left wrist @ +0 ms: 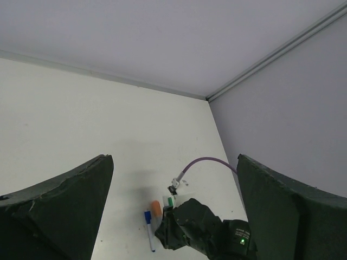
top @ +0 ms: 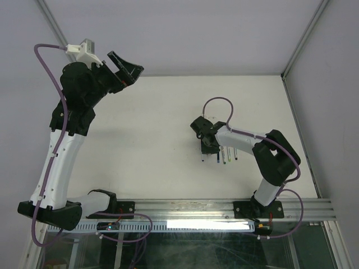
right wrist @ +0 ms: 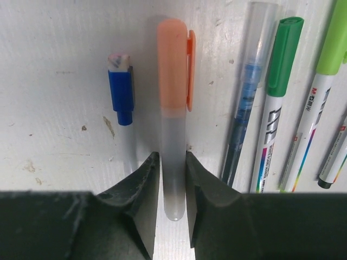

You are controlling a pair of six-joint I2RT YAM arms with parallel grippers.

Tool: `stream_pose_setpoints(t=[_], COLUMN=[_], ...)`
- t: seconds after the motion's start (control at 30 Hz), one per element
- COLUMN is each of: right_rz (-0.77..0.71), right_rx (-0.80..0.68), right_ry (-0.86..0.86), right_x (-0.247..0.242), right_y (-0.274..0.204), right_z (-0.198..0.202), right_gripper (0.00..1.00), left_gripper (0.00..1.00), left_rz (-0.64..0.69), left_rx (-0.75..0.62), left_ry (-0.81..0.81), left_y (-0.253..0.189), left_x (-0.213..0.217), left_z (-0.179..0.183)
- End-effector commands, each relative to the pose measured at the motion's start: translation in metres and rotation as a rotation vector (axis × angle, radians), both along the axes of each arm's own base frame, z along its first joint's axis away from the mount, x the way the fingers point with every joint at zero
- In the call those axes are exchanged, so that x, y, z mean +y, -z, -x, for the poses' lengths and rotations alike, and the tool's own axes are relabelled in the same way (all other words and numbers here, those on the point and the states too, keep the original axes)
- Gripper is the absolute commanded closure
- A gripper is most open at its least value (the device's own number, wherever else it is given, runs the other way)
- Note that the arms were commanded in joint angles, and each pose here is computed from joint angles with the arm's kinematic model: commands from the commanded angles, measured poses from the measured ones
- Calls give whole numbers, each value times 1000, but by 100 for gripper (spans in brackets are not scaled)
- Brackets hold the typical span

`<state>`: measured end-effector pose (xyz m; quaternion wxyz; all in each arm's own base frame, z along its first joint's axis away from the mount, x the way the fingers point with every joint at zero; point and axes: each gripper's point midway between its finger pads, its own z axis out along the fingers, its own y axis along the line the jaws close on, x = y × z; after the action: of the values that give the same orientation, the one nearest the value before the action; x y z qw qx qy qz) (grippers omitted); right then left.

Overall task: Insert the pens into the pen caps
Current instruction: Place the pen at the center of the board.

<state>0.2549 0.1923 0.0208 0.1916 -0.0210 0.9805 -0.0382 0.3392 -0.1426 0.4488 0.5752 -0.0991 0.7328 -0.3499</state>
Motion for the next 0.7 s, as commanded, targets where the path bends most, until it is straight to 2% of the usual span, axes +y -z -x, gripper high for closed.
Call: stream_pose_setpoints(t=[0.0, 0.37, 0.53, 0.67], right_rz=[1, -27, -87, -144], right_rx=[11, -40, -122, -246], right_ry=[10, 12, -17, -19], right_x=[-3, -4, 0, -2], right_y=[5, -17, -52, -98], right_z=[7, 5, -3, -10], right_gripper=[71, 64, 57, 50], left_gripper=[1, 1, 1, 1], left_rz=[67, 74, 80, 96], left_rx=[-102, -116, -119, -123], left_ry=[50, 43, 39, 38], left_y=[-40, -46, -47, -48], left_x=[-4, 0, 1, 1], left_z=[17, 21, 22, 23])
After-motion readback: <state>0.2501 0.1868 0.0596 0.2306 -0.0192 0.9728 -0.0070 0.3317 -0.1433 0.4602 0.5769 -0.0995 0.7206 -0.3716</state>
